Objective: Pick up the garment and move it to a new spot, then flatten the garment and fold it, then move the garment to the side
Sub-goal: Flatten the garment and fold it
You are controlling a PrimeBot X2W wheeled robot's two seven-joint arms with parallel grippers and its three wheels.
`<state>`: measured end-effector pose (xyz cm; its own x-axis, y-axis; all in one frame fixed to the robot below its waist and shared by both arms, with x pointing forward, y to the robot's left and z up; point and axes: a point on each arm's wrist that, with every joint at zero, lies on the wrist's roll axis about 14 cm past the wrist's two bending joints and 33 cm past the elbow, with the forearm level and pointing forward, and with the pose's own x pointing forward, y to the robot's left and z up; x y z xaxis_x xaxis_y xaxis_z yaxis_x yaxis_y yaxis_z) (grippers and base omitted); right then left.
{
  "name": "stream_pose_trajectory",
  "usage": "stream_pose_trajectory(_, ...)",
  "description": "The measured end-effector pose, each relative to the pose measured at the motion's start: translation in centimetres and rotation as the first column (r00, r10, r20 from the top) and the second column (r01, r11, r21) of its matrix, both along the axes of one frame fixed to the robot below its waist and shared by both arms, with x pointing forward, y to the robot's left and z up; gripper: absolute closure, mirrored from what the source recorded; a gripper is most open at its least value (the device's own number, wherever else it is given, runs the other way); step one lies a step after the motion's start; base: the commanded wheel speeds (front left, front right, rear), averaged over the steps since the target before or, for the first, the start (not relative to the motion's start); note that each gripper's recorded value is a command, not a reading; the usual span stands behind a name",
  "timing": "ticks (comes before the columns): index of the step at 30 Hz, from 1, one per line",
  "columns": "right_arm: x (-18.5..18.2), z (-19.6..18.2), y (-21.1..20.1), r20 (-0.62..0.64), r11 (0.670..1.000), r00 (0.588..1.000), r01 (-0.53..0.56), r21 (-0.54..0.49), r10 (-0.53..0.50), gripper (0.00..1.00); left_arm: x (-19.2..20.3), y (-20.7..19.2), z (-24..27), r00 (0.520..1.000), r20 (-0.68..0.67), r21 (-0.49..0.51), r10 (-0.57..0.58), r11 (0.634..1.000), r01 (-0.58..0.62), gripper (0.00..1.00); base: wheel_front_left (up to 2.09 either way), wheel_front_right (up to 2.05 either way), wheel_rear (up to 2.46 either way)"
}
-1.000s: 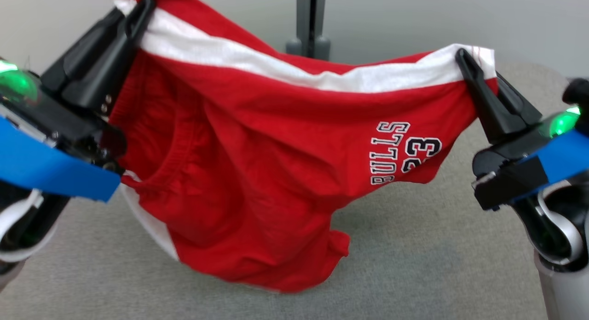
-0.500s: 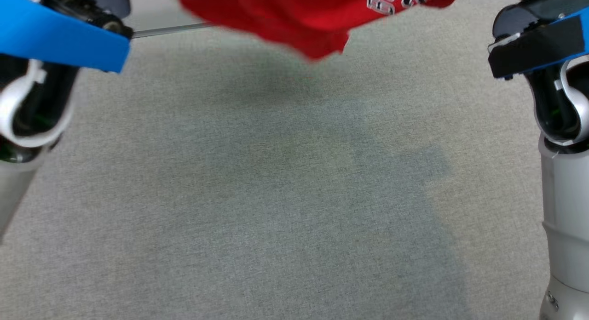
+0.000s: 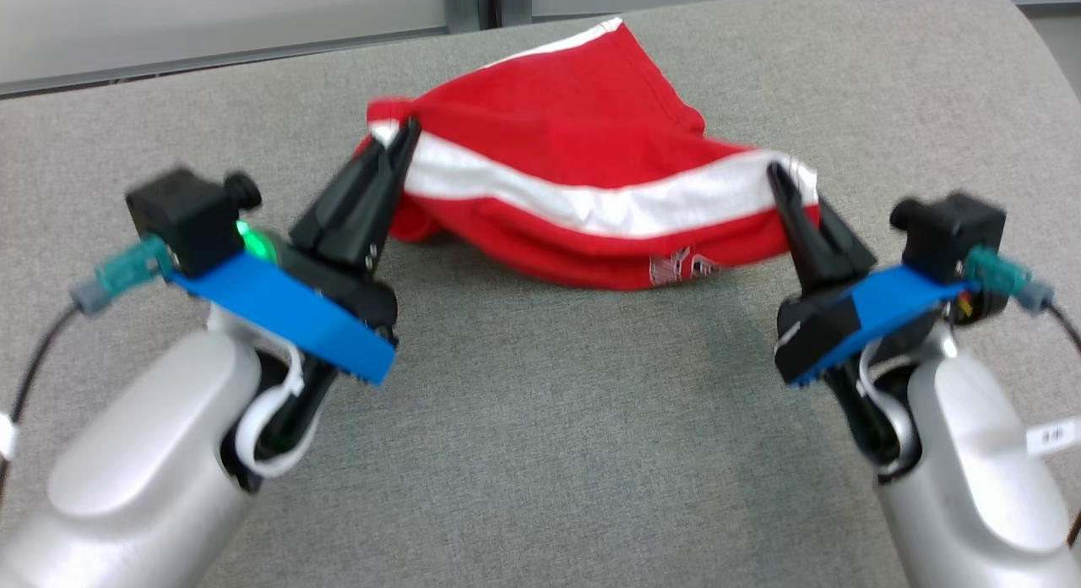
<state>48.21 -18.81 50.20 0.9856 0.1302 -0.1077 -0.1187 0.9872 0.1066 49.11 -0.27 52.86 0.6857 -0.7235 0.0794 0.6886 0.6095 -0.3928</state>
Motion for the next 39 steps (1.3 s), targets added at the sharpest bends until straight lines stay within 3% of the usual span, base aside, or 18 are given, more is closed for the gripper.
stream_pose_trajectory(7,-4.1,-2.1,-0.2,-0.016,0.997,0.999,0.050,0.063,-0.049,1.00,-3.7,1.3,-2.5,0.995,-0.077,-0.019,0.067,0.997,-0.069,1.00,0.00,0.00,0.00)
stream_pose_trajectory(16,-10.1,0.4,-1.6,0.038,0.988,0.991,0.124,0.094,-0.128,1.00,-9.2,3.6,-0.5,0.979,-0.095,-0.120,0.182,0.974,-0.192,1.00,0.00,0.00,0.00)
stream_pose_trajectory(23,-13.7,1.5,-2.3,0.017,0.983,0.986,0.162,0.087,-0.164,1.00,-12.7,4.7,-1.1,0.969,-0.138,-0.116,0.205,0.968,-0.222,1.00,0.00,0.00,0.00)
stream_pose_trajectory(27,-13.1,0.4,-1.9,-0.044,0.988,0.988,0.147,0.042,-0.145,1.00,-13.6,4.8,-3.3,0.950,-0.230,-0.085,0.209,0.969,-0.234,1.00,0.00,0.00,0.00)
stream_pose_trajectory(30,-12.0,-0.8,-1.5,-0.089,0.991,0.988,0.130,0.038,-0.126,1.00,-13.5,4.4,-4.5,0.912,-0.345,-0.143,0.221,0.948,-0.283,1.00,0.00,0.00,0.00)
stream_pose_trajectory(39,-3.5,-3.1,-0.1,-0.178,1.000,0.984,0.009,-0.017,-0.012,1.00,-8.3,6.2,-8.5,0.826,-0.446,-0.080,0.344,0.904,-0.420,1.00,0.00,0.00,0.00)
